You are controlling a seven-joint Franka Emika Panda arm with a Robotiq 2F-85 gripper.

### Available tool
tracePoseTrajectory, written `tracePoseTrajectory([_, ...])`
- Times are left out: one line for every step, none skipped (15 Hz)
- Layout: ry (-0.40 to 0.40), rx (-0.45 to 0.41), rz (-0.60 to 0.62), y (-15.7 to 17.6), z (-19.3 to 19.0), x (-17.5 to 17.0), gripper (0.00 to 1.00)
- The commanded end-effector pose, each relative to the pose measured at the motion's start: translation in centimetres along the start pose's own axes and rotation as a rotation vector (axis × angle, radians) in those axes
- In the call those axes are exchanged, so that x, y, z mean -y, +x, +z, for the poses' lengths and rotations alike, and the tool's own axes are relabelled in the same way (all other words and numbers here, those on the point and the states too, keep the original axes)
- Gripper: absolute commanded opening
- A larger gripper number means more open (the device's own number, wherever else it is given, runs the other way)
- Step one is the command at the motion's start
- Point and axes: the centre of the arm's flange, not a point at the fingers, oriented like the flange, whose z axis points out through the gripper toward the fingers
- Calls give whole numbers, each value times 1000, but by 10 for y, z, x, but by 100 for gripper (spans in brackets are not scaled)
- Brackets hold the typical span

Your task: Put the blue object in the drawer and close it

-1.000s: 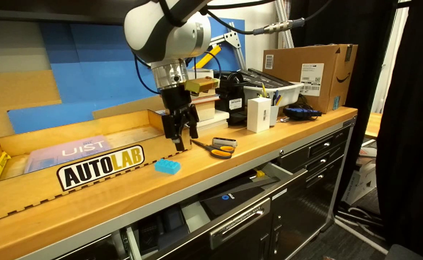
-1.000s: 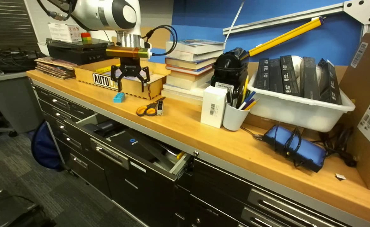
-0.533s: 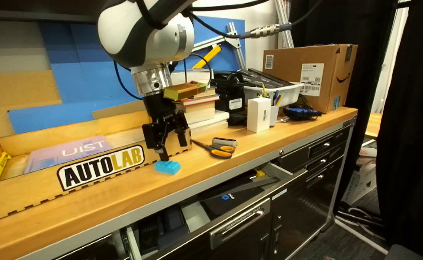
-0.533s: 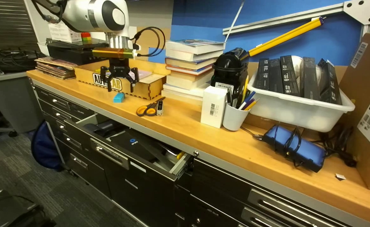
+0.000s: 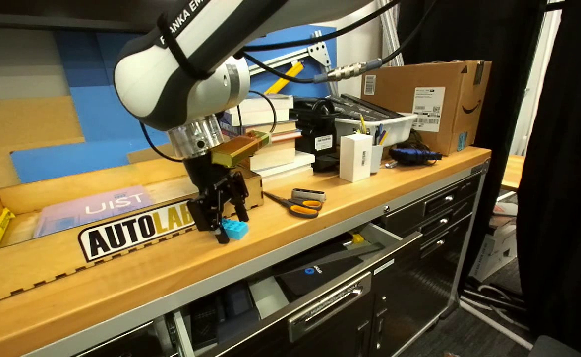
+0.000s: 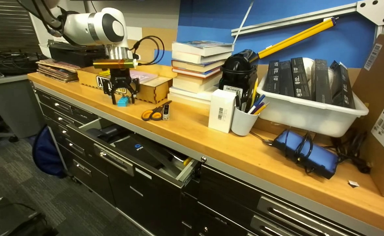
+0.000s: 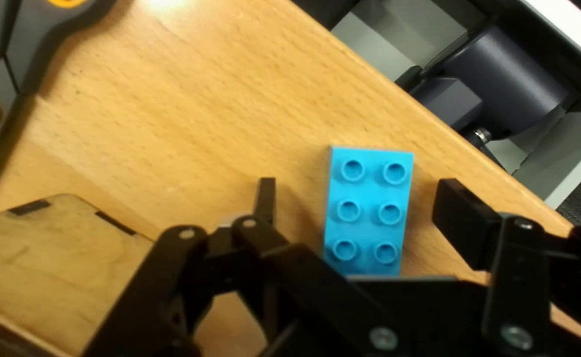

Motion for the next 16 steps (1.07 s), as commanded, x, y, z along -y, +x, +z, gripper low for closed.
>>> tracePoseTrajectory([-43, -40, 41, 8, -10, 0, 51])
tracePoseTrajectory([-50, -48, 55, 7, -11, -1, 42])
tracePoseTrajectory([-46, -50, 59, 6, -12, -2, 36])
tracePoseTrajectory([-44, -50, 66, 2, -15, -3, 27])
tracePoseTrajectory([-43, -41, 55, -2, -17, -6, 20])
tracePoseTrajectory([-49, -29, 36, -8, -19, -9, 12])
tracePoseTrajectory([-38, -25, 10, -17, -20, -13, 11])
tracePoseTrajectory([-28, -20, -13, -24, -21, -16, 11])
tracePoseTrajectory([-31, -4, -49, -39, -23, -20, 11])
tracePoseTrajectory([-33, 8, -87, -55, -26, -25, 11])
tracePoseTrajectory([-37, 6, -106, -72, -27, -30, 11])
tracePoseTrajectory([-30, 12, -132, -88, -29, -33, 11])
tracePoseTrajectory([-27, 23, -142, -103, -30, -36, 11])
tracePoseTrajectory([-30, 30, -155, -115, -30, -39, 11])
tracePoseTrajectory([-33, 38, -169, -129, -28, -40, 11])
tracePoseTrajectory([-41, 44, -173, -139, -27, -41, 11])
